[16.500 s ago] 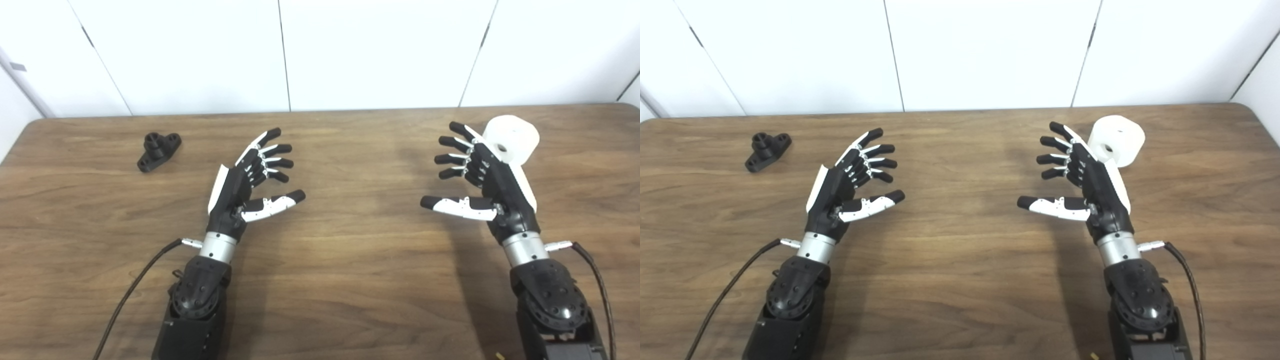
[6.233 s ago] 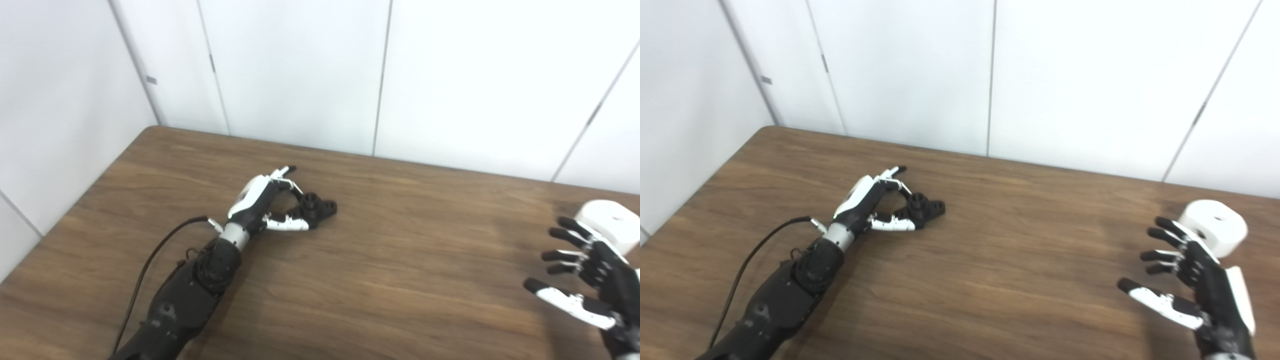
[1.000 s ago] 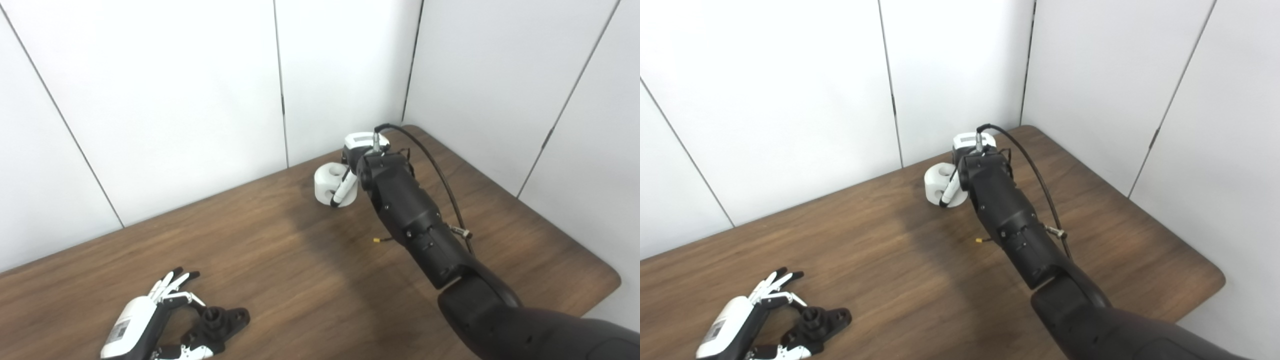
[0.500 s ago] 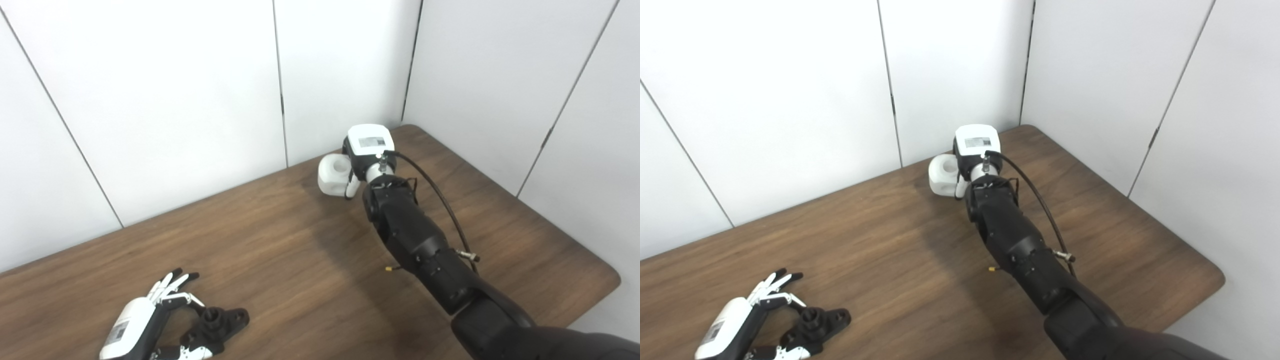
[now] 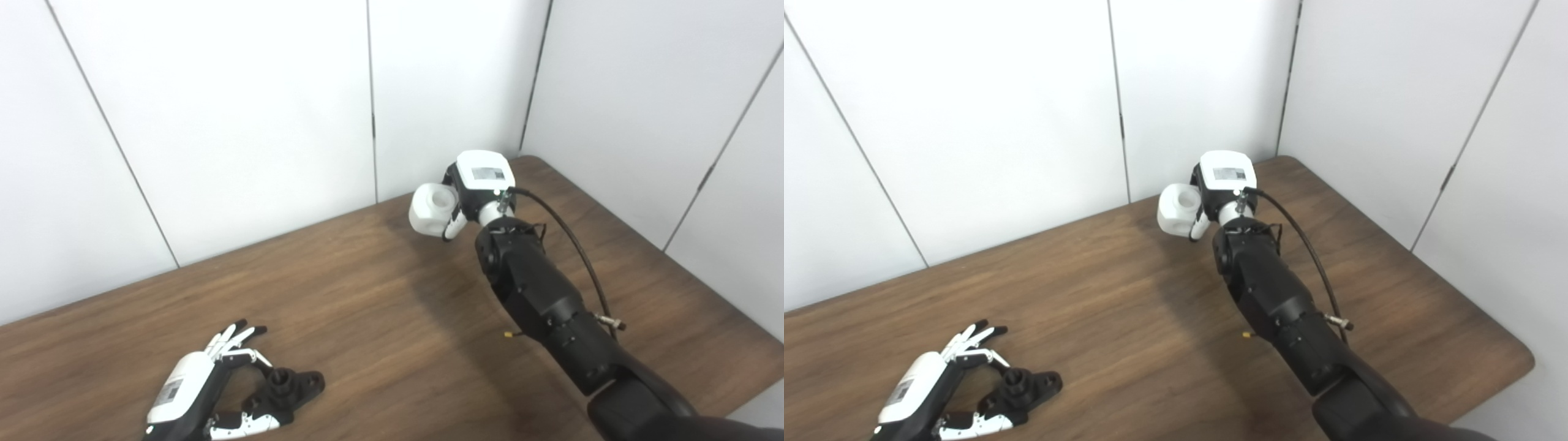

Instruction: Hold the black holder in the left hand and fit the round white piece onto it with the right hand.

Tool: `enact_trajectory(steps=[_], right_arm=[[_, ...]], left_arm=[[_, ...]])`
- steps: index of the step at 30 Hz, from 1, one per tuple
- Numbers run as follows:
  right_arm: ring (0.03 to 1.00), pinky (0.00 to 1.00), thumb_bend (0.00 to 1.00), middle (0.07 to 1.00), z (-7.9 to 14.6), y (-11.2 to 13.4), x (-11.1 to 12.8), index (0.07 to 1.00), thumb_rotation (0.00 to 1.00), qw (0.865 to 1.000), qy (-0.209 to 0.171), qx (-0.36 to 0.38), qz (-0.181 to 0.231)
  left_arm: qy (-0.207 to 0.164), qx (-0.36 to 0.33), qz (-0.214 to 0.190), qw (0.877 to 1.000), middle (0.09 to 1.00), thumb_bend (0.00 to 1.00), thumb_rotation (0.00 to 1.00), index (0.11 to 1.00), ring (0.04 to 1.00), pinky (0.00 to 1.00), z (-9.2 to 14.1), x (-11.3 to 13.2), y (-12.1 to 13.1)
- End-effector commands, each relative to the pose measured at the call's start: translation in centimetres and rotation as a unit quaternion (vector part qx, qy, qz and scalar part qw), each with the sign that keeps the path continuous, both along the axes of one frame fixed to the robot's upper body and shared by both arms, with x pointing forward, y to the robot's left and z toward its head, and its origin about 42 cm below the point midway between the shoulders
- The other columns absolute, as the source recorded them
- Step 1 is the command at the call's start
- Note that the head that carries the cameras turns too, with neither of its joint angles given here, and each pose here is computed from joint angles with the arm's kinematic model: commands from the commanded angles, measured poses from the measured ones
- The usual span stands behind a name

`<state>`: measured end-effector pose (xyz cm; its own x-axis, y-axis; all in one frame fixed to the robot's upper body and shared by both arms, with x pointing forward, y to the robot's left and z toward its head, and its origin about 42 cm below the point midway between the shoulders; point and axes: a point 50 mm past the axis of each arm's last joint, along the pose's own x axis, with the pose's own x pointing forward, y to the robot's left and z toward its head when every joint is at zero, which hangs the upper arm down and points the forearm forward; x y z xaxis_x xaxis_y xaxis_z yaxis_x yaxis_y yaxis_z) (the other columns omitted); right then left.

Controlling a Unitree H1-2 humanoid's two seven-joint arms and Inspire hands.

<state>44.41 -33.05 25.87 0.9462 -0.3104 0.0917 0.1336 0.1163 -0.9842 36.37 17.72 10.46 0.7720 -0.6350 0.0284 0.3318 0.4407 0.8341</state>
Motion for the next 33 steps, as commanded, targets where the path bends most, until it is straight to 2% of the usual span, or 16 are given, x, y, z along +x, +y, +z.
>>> enact_trajectory(steps=[1,4,11,14,16,17,20,23,24,26,27,29,33], right_arm=[[0.791,0.71,0.52,0.735,5.9,1.4,0.9,0.483,0.14,0.999,-0.033,0.016,0.027],[0.818,0.71,0.52,0.755,8.9,3.4,0.6,0.484,0.14,0.997,0.0,0.027,0.069],[0.819,0.8,0.52,0.749,13.6,7.6,-0.1,0.481,0.13,0.989,0.033,0.017,0.142],[0.665,0.47,0.53,0.659,15.1,8.7,-0.4,0.481,0.14,0.985,0.058,0.014,0.162],[0.615,0.42,0.53,0.625,15.8,9.3,-0.7,0.48,0.13,0.981,0.075,0.022,0.175],[0.633,0.44,0.52,0.635,16.2,9.6,-0.9,0.48,0.13,0.979,0.085,0.026,0.184],[0.736,0.61,0.52,0.699,16.7,10.3,-1.5,0.479,0.13,0.973,0.105,0.028,0.204],[0.766,0.69,0.52,0.719,16.7,11.4,-2.4,0.479,0.13,0.965,0.117,0.016,0.233],[0.765,0.67,0.52,0.719,16.6,11.7,-2.6,0.479,0.13,0.964,0.119,0.011,0.239],[0.69,0.51,0.52,0.671,16.3,12.2,-3.0,0.48,0.13,0.961,0.123,0.008,0.247],[0.658,0.46,0.52,0.648,16.3,12.3,-3.1,0.48,0.13,0.96,0.124,0.008,0.25],[0.626,0.42,0.52,0.628,15.8,13.0,-3.6,0.48,0.13,0.955,0.13,0.002,0.266],[0.645,0.44,0.52,0.644,14.9,13.9,-4.6,0.48,0.13,0.946,0.132,-0.009,0.295]], left_arm=[[0.085,0.073,0.014,0.994,0.912,0.52,0.06,0.483,0.993,1.0,-5.2,-3.5,1.2],[0.087,0.075,0.015,0.993,0.918,0.52,0.06,0.483,0.999,1.0,-5.0,-3.3,0.7],[0.093,0.084,0.018,0.992,0.921,0.52,0.06,0.484,1.0,1.0,-4.7,-2.9,-0.6],[0.089,0.084,0.017,0.992,0.918,0.52,0.06,0.483,1.0,1.0,-4.6,-2.6,-1.3],[0.088,0.084,0.017,0.992,0.916,0.52,0.06,0.483,0.999,1.0,-4.5,-2.5,-1.7],[0.089,0.083,0.017,0.992,0.915,0.52,0.06,0.483,1.0,1.0,-4.3,-2.4,-1.9],[0.093,0.083,0.017,0.992,0.917,0.52,0.06,0.483,1.0,1.0,-4.1,-2.3,-2.5],[0.095,0.083,0.016,0.992,0.922,0.52,0.06,0.483,1.0,1.0,-4.0,-2.1,-3.0],[0.095,0.082,0.015,0.992,0.921,0.52,0.06,0.483,1.0,1.0,-3.9,-2.1,-3.2],[0.095,0.083,0.016,0.992,0.923,0.52,0.06,0.483,1.0,1.0,-3.9,-2.0,-3.5],[0.095,0.083,0.016,0.992,0.922,0.52,0.06,0.483,1.0,1.0,-3.8,-2.0,-3.6],[0.096,0.082,0.016,0.992,0.922,0.52,0.06,0.482,1.0,1.0,-3.8,-2.0,-3.8],[0.098,0.08,0.017,0.992,0.919,0.52,0.06,0.482,1.0,1.0,-3.8,-1.8,-4.1]])
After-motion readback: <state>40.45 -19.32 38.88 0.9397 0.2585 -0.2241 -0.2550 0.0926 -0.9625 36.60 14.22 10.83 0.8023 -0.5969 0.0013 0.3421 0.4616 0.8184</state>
